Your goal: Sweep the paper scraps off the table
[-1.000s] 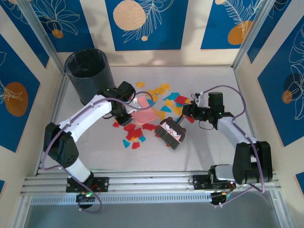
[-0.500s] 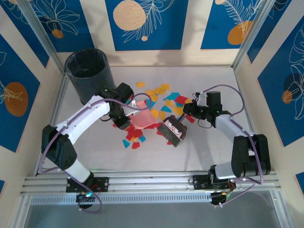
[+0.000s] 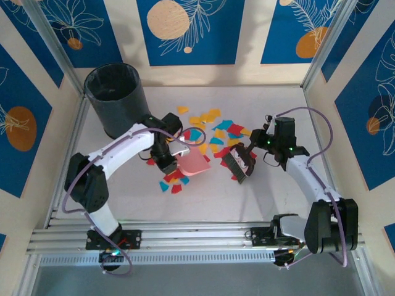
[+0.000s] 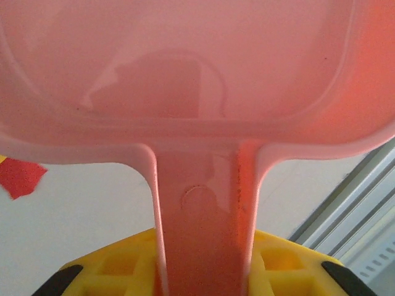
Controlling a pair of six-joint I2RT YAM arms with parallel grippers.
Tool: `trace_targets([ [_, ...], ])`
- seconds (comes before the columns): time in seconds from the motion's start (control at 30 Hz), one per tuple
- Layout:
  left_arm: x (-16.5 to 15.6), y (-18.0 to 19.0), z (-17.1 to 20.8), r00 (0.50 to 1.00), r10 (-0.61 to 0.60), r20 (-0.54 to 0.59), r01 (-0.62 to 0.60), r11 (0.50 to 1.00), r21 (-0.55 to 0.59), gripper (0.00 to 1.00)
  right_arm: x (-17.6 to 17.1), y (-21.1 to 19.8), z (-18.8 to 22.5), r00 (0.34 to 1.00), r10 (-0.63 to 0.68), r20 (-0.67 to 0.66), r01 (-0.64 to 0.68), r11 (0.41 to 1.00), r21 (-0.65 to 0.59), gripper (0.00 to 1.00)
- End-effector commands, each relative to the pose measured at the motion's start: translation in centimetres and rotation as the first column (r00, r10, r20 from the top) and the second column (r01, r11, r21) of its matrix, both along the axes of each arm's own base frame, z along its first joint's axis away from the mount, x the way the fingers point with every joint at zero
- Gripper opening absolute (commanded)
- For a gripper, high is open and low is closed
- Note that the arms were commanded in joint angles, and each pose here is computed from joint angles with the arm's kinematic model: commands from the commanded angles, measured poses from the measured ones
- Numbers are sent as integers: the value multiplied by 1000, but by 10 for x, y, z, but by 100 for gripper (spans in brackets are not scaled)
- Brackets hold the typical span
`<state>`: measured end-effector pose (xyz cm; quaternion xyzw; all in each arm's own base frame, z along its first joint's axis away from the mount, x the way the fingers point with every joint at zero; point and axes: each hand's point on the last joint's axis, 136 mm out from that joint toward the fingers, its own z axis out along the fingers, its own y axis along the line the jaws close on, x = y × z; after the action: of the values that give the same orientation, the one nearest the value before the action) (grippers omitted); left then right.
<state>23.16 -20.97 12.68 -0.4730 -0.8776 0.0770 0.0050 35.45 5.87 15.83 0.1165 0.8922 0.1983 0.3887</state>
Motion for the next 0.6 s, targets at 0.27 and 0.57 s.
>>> trace_targets([
  [0.27,-21,-49,-16,987,-123,-104,116,990,-74,0,-21,-1,62,990,22,140,-18,999,-29,0],
  [0.57,-28,-61,-32,978,-157,-136,153,987,-44,0,-34,-35,74,974,-112,198,164,950,-267,0],
])
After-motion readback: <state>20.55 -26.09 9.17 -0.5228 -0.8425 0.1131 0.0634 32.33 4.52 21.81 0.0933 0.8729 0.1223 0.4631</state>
